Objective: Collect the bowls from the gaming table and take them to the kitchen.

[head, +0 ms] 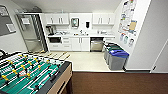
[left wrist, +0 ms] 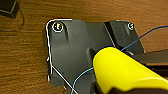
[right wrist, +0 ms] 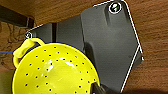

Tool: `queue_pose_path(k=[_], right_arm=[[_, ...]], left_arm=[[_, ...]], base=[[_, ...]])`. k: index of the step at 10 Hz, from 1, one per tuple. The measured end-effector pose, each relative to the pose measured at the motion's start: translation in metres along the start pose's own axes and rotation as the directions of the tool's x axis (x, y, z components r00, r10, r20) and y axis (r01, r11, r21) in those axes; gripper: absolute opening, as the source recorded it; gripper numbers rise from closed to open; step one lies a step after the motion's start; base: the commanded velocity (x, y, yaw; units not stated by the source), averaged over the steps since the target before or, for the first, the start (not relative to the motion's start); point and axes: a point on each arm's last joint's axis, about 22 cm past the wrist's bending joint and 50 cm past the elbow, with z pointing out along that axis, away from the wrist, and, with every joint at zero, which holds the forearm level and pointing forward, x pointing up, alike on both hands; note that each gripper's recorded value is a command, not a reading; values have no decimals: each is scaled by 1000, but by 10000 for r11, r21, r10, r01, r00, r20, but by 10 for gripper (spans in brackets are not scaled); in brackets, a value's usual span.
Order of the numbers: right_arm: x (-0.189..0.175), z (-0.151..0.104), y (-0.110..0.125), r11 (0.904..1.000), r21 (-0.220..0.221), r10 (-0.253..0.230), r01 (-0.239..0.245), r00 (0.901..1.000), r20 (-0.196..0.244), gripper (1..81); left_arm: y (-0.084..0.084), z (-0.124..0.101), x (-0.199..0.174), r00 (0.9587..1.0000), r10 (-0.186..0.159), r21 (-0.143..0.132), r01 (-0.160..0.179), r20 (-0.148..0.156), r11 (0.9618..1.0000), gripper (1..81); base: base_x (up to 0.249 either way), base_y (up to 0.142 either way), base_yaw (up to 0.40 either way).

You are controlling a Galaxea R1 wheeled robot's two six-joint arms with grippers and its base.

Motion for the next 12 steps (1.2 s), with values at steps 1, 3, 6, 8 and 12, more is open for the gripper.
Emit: queue_pose_path(k=[1, 3, 6, 8, 12], right_arm=[[0, 0, 0, 10000, -3, -2, 2, 10000, -4, 10], [-3, 0, 0, 10000, -2, 6, -6, 10000, 41, 10], [5, 1, -1, 10000, 13, -30, 30, 9999, -101, 10], [-7, -1, 0, 10000, 2, -15, 15, 9999, 101, 10], [3, -3, 11, 9999, -134, -73, 72, 10000, -44, 10]], left_arm=[[2, 1, 0, 10000, -5, -30, 5, -9, 10000, 10], [7, 3, -5, 10000, -42, -69, 42, 59, 10000, 10], [7, 5, 6, 10000, 6, -98, -6, -81, 10000, 10], [7, 2, -8, 9999, -54, -47, 55, 110, 10000, 10], [12, 6, 2, 10000, -34, -147, 34, -17, 9999, 10]], base=[[142, 0, 0], [144, 0, 0], [144, 0, 0], [144, -75, 0], [144, -75, 0]])
